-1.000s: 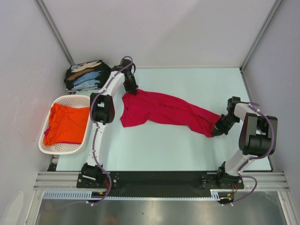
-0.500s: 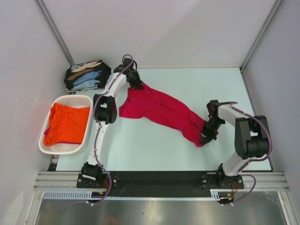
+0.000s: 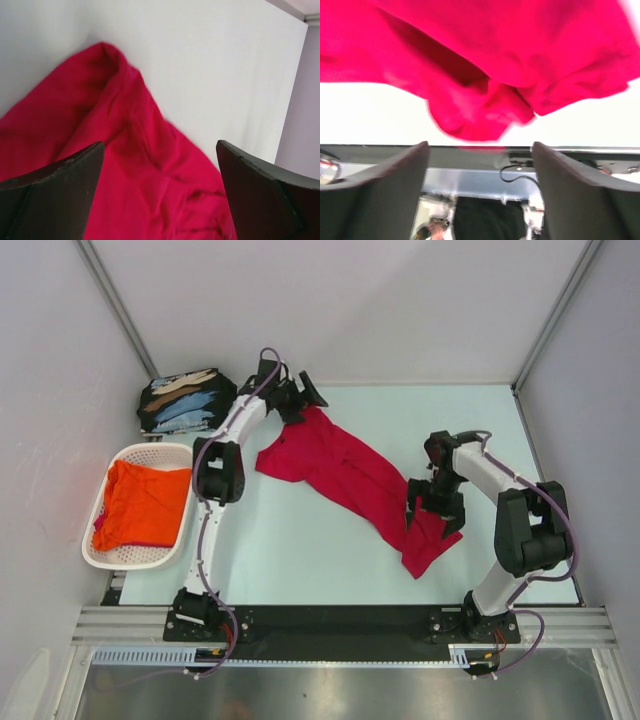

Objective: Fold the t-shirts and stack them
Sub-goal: Rotate the tshirt 90 degrees

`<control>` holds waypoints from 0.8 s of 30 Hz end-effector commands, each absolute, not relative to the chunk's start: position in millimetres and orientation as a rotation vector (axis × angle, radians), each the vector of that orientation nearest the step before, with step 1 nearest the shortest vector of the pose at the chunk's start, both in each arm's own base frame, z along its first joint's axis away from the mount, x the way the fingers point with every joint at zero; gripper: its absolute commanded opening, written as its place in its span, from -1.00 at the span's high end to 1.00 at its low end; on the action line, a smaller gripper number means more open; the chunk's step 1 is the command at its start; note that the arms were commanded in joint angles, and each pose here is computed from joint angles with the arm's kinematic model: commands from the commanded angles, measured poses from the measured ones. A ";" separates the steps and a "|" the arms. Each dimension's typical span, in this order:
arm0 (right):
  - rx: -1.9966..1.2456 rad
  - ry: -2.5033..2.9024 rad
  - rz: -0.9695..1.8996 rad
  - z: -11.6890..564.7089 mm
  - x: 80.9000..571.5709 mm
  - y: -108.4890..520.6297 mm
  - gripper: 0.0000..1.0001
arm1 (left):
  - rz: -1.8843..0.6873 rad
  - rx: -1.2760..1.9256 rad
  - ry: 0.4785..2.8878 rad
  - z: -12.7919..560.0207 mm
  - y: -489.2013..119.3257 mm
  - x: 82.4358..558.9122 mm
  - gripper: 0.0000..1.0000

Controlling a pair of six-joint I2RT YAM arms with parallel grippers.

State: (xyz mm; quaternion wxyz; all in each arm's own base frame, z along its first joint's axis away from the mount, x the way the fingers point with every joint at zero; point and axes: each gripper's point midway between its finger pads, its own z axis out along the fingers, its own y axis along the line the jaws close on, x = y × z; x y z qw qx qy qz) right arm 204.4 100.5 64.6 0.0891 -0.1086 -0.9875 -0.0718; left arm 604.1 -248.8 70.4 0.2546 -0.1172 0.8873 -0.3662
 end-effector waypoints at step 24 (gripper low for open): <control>-0.267 -3.420 -0.842 89.4 475.4 96.8 -0.92 | -0.819 -0.609 2.573 111.7 -162.8 395.8 -0.99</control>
